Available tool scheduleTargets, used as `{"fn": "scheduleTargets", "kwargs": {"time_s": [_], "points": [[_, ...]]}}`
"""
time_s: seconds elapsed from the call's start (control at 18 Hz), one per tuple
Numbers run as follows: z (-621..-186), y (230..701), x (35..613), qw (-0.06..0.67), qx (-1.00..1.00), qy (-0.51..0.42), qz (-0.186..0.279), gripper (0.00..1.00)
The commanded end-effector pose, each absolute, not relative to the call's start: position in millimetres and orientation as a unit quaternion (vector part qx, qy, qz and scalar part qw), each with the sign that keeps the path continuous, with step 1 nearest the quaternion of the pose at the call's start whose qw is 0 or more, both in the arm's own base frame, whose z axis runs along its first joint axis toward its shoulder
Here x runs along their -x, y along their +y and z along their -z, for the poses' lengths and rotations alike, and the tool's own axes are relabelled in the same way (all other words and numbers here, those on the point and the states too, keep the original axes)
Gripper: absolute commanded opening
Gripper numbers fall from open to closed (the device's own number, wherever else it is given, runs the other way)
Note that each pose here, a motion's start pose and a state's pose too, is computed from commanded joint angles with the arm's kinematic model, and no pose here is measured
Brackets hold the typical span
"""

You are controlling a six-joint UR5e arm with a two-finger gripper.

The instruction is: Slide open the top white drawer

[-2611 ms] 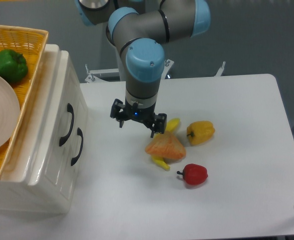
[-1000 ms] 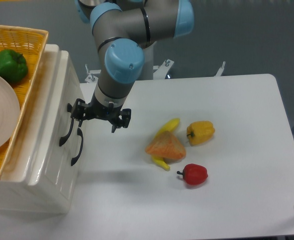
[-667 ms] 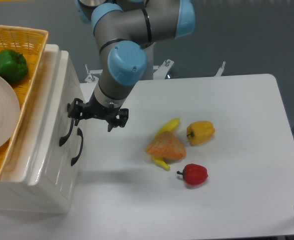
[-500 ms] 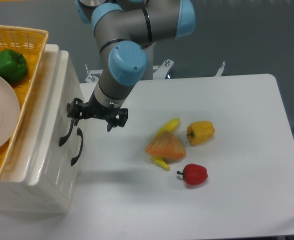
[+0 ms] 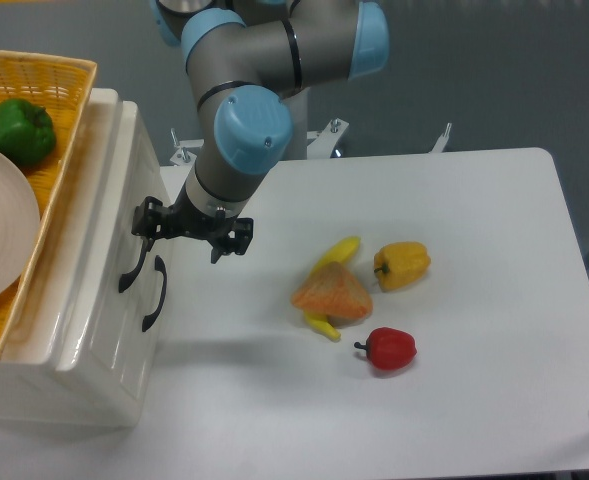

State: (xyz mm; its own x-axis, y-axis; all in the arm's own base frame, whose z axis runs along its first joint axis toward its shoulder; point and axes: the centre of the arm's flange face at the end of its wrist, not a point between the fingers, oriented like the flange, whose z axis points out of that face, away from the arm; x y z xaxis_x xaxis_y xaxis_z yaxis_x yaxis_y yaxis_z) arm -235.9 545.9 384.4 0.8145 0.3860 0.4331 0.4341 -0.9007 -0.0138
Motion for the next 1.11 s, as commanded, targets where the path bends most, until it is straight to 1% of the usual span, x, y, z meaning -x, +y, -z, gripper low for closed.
{"fn": "scheduleTargets", "kwargs": {"time_s": [1.11], "points": [[-375.9,553.8,224.3,0.049,0.954,-0.200,0.219,1.00]]}}
